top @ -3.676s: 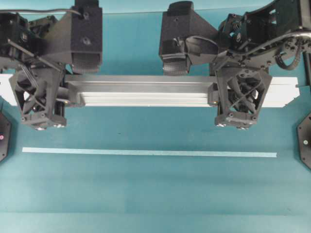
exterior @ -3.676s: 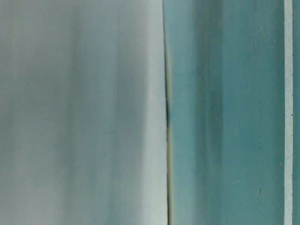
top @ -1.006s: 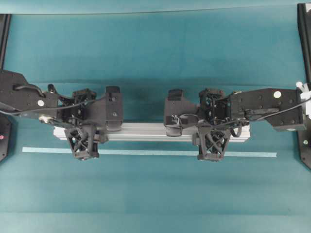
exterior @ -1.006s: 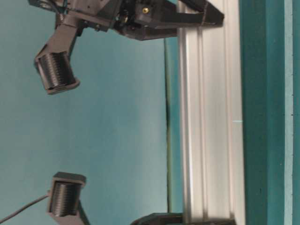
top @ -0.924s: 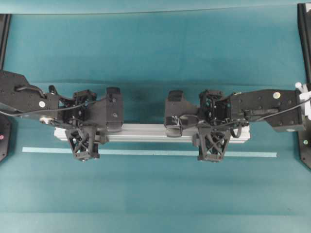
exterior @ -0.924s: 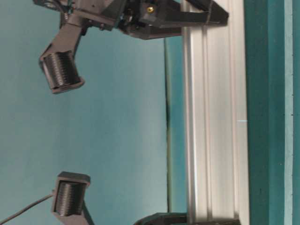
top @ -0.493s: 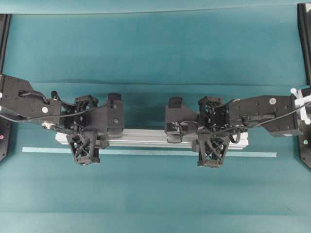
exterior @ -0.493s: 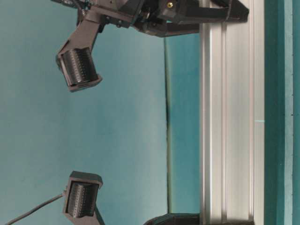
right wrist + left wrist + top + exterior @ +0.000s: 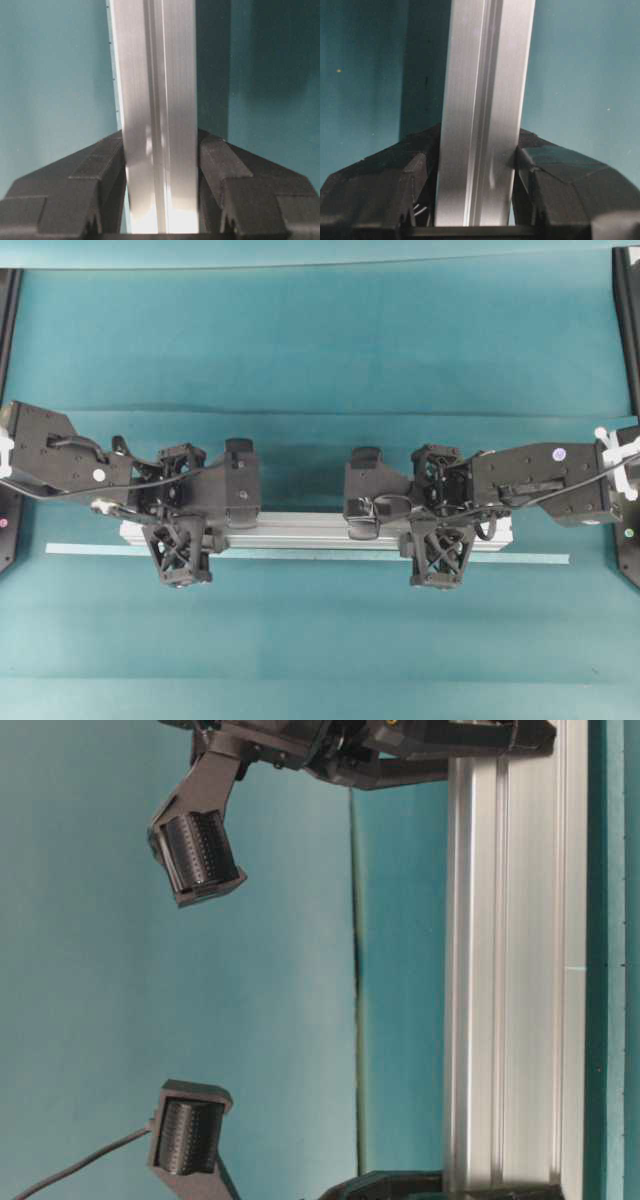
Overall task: Lift the metal rail with both hands.
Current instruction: 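Open both grippers to release the rail on the table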
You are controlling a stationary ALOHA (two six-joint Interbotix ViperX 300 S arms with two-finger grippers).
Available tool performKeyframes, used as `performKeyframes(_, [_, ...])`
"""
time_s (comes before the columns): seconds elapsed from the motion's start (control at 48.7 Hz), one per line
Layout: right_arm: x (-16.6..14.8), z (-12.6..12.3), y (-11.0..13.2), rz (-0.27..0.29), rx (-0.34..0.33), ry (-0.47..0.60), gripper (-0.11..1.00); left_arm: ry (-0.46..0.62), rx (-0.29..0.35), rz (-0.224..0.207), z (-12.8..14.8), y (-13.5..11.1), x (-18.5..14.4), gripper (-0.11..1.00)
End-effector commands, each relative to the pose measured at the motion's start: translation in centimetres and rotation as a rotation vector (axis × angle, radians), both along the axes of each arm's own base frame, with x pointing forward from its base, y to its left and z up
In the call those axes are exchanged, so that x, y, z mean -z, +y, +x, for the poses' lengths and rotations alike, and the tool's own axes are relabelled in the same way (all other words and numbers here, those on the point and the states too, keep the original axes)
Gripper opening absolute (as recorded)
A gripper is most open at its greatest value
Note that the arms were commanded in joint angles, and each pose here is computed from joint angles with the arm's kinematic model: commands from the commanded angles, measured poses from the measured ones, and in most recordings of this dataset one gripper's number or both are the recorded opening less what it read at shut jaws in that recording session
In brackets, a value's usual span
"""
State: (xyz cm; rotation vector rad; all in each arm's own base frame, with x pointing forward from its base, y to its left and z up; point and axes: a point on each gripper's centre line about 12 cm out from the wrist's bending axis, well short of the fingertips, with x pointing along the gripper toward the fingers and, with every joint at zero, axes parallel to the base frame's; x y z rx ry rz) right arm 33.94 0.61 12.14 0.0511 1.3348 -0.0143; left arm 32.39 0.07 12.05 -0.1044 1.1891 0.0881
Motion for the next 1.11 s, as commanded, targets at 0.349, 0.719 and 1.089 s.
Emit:
performKeyframes(0.349, [1.6, -0.5, 0.1, 0.007, 0.01, 0.034, 0.39, -0.008, -0.029, -0.013, 0.3, 0.1, 0.6, 0.36])
performKeyframes(0.719, [2.3, -0.5, -0.2, 0.005, 0.017, 0.022, 0.39, -0.071, 0.061, 0.023, 0.2, 0.0, 0.9, 0.36])
performKeyframes(1.089, [2.9, -1.2, -0.1, 0.006, 0.021, 0.016, 0.39, -0.082, 0.071, 0.033, 0.2, 0.3, 0.9, 0.36])
